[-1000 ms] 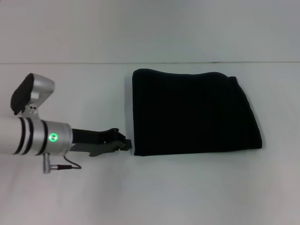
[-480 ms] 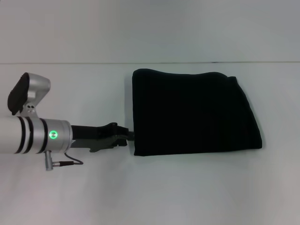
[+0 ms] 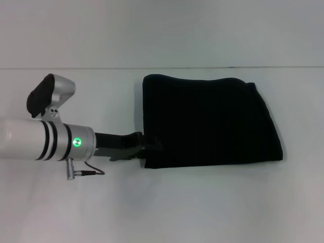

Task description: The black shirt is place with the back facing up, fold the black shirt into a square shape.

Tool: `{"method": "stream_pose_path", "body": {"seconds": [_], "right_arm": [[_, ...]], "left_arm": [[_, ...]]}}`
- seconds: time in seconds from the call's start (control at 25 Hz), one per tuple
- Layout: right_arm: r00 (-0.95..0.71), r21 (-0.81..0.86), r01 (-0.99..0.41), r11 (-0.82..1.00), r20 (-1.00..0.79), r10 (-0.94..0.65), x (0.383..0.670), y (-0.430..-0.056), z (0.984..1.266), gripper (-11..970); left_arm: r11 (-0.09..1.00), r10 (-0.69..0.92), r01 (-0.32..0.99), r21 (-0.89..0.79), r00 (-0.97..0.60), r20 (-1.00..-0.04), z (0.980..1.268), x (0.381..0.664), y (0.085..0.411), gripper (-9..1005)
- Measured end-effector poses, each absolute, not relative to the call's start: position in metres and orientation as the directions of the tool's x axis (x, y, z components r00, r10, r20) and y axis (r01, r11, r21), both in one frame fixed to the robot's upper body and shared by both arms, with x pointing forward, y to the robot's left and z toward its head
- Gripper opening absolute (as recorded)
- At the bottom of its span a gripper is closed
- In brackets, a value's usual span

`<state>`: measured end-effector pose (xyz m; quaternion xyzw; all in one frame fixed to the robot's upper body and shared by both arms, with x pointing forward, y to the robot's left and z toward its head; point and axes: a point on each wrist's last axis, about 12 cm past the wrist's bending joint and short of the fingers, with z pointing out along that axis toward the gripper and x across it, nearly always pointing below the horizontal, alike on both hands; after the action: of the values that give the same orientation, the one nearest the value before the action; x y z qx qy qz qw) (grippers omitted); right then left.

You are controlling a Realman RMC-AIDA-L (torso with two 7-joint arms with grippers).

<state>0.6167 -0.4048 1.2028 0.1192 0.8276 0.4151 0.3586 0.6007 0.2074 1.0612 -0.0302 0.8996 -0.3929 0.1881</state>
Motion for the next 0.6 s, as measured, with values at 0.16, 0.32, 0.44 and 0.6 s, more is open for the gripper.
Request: {"method": "stream_pose_path", "body": {"seconds": [0.16,0.32,0.44,0.6], "right_arm": [[-0.714,0.773,-0.102,0.626,-0.495,0.495,0.6168,-0.4046,1.2030,716],[-0.715,0.774,-0.103,0.625,-0.495,0.495,0.6167,-0.4048,1.2035,716],[-0.714,0.775,-0.102,0.624,-0.494,0.496,0.6168,-0.4049,1.2038,717],[-0.714,0.776,-0.102,0.623,-0.493,0.497,0.6170,-0.4048,1.2040,717]], "left_arm": [[0.692,-0.199,0.097,-0.716,-0.927,-0.318,1.0623,0.6024,0.2040,615],[0.695,-0.199,0.096,-0.713,-0.927,-0.319,1.0628,0.6033,0.2045,615],[0.702,-0.189,0.098,-0.706,-0.930,-0.317,1.0623,0.6034,0.2053,601],[0.705,-0.180,0.103,-0.702,-0.931,-0.317,1.0618,0.6029,0.2038,416]]}}
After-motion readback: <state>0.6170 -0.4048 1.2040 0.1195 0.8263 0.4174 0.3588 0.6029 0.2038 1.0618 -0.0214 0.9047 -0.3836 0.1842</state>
